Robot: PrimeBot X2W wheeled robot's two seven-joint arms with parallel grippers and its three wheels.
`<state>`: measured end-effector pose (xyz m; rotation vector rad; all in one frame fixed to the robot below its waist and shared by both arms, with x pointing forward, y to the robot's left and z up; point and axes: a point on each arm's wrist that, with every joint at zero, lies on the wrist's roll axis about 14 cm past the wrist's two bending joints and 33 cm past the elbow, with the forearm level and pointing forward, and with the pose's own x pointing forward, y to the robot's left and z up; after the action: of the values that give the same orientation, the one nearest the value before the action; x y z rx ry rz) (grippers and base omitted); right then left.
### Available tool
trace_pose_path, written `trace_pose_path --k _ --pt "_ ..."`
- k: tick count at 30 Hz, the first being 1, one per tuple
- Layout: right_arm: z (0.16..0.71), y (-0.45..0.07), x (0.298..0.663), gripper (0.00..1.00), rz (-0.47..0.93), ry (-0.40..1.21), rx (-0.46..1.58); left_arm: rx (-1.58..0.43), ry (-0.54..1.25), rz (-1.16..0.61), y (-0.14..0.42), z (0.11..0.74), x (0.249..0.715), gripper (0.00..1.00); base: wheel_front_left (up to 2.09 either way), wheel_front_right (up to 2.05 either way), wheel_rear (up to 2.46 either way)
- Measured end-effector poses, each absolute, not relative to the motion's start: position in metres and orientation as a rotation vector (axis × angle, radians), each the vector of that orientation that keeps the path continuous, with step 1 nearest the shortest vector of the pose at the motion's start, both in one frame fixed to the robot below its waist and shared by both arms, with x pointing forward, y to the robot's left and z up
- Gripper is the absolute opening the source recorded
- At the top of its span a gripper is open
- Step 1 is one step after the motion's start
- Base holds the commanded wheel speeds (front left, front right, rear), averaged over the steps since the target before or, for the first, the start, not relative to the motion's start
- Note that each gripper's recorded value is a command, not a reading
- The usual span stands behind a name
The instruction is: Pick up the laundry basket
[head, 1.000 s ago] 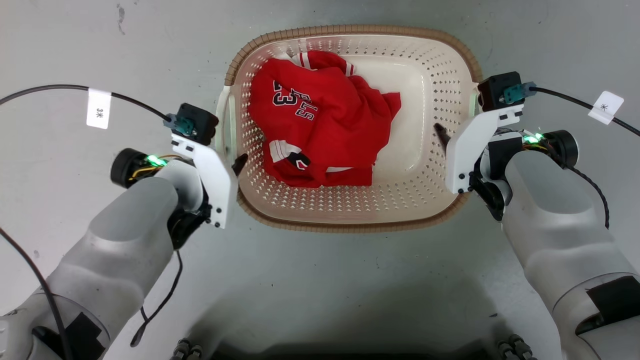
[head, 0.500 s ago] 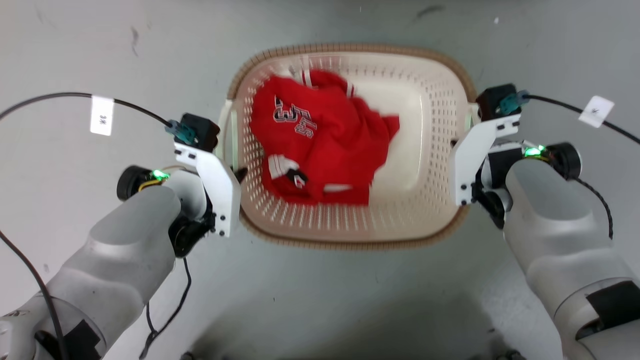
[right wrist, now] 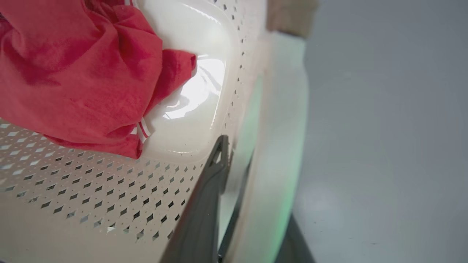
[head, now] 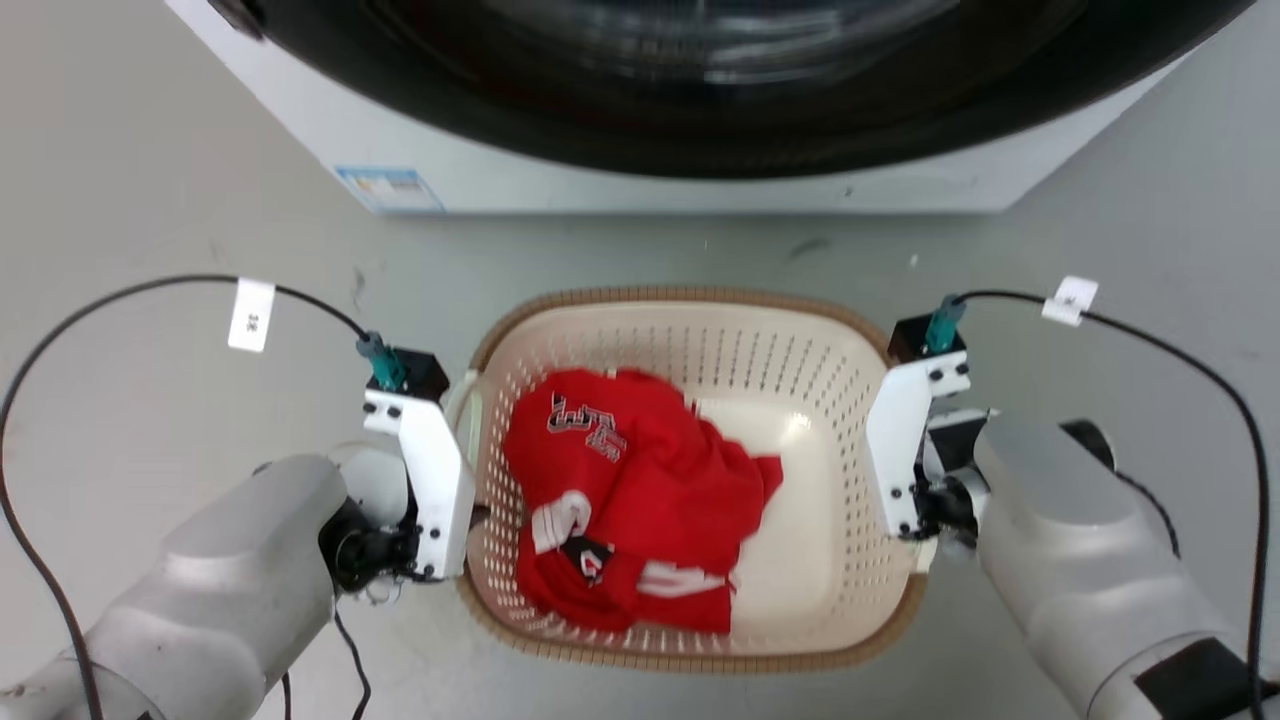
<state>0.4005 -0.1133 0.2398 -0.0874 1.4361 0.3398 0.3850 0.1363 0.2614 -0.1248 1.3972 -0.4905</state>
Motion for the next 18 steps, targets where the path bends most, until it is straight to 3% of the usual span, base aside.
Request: trace_pose_path --k 18 --pt "0.364 -0.112 0.360 0.00 0.347 1.326 -0.112 -0.041 1.331 -0.536 0.130 0.370 0.338 0.00 0.00 0.00 0.00"
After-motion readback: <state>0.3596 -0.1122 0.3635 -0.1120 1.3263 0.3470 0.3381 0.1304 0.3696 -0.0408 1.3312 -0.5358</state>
